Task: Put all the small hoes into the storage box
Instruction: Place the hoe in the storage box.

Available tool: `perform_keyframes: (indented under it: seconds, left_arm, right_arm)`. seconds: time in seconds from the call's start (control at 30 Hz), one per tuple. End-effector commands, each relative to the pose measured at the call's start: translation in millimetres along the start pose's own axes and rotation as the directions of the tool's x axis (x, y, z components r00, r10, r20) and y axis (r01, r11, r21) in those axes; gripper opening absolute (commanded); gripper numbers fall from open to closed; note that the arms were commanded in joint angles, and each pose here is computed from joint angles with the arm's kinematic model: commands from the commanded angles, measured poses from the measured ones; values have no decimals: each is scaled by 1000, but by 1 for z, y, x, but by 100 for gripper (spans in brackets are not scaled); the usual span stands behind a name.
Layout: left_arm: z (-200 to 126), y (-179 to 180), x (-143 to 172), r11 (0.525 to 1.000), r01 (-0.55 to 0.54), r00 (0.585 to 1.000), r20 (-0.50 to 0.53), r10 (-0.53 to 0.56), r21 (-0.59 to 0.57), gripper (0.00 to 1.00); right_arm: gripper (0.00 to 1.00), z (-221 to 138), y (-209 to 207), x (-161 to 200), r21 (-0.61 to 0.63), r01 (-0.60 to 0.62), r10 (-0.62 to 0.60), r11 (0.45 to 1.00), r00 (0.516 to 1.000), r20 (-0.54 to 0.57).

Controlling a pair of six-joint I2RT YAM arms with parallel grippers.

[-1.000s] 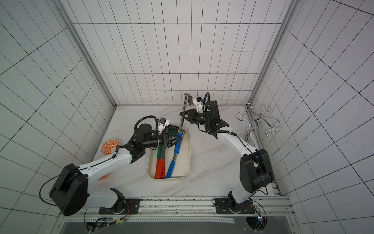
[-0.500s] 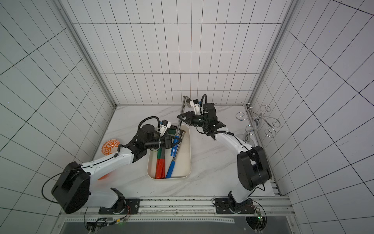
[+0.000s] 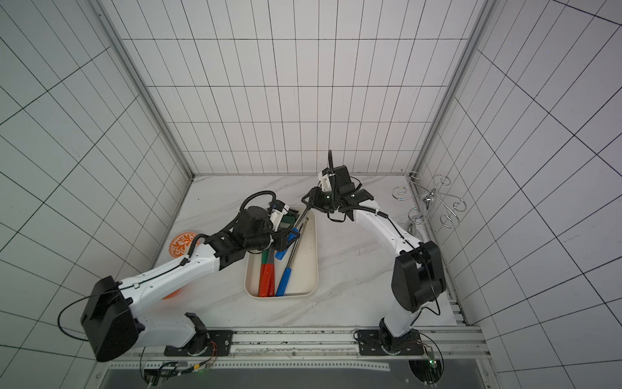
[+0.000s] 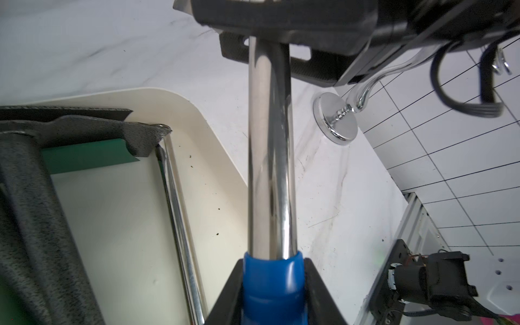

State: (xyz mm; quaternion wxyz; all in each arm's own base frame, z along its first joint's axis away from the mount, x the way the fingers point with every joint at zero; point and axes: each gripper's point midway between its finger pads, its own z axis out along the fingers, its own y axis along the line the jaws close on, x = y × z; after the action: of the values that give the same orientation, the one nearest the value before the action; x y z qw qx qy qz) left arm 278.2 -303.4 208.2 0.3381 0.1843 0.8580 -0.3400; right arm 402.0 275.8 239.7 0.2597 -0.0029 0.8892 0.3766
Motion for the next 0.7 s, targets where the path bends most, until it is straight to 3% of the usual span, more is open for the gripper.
perform_keyframes:
  seconds: [0.0,0.07,0.17,0.33,0.43,0.53,0.67]
  left_arm:
    - [-11,-4,-18,994,-89,994,60,93,-63,0]
    - [-10,-2,-15,992,-103,993,50,107,-79,0]
    - [-10,-5,-12,990,-124,991,32,126,-62,0]
    - [-24,-8,-19,990,-130,989,66,133,-47,41]
    - [-41,2,-31,992,-111,985,126,118,-67,58]
    - [-67,21,-47,993,-81,972,214,99,-91,68]
    - [-95,63,-58,987,-13,963,264,56,-163,71]
  right_arm:
    - [34,-12,14,-25,81,83,-87,993,995,55]
    - [25,-12,14,-26,97,79,-85,992,995,57]
    - [0,-12,17,-28,86,80,-85,993,995,61]
    - [0,-21,38,-29,-62,92,-86,994,992,87]
    - [0,-34,51,-32,-211,87,-64,974,991,115]
    - [0,-44,58,-31,-316,89,-54,945,992,117]
    - [0,-50,65,-18,-429,85,-50,899,995,91]
